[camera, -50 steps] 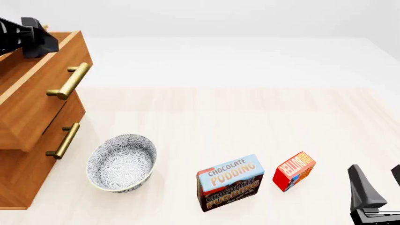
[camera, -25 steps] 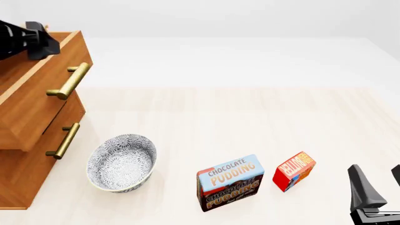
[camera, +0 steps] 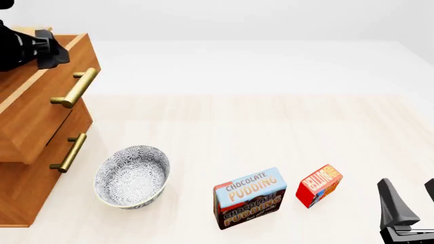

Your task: Put the butter at the back in the top drawer of the cabinet and close it.

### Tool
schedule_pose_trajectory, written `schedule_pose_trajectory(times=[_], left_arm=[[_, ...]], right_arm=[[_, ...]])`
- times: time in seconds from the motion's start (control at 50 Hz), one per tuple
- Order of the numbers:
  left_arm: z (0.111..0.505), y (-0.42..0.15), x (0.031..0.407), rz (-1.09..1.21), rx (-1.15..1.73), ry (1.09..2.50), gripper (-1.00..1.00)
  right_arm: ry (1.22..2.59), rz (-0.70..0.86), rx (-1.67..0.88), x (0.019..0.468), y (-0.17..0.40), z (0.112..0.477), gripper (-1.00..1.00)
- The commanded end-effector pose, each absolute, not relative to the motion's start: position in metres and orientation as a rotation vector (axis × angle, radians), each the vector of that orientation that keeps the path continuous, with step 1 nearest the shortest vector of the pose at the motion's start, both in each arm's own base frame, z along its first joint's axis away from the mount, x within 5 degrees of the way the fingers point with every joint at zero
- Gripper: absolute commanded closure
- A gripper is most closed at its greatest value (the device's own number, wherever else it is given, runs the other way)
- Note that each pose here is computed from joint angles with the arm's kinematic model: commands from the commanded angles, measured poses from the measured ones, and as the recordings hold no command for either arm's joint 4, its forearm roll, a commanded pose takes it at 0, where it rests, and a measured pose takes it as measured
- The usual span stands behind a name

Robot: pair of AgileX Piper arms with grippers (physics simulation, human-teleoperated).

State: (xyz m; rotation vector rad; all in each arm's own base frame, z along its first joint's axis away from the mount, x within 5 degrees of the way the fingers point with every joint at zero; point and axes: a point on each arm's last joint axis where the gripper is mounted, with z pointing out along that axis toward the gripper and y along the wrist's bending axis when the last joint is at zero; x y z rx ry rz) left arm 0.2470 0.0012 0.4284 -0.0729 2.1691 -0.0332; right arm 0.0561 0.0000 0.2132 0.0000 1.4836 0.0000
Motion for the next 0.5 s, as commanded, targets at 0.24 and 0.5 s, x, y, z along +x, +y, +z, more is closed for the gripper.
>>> schedule_pose_trajectory(times=[0.24,0.5], left_arm=[[0.414,0.005,0.257,-0.037,-0.111,2.183,-1.0],[0.405,0.008,0.261,-0.037,-0.136,2.189,-1.0]], right_arm=[[1.484,0.0,0.0,0.056,0.0,0.213,-1.0],[1.484,0.0,0.0,0.056,0.0,0.213,-1.0]])
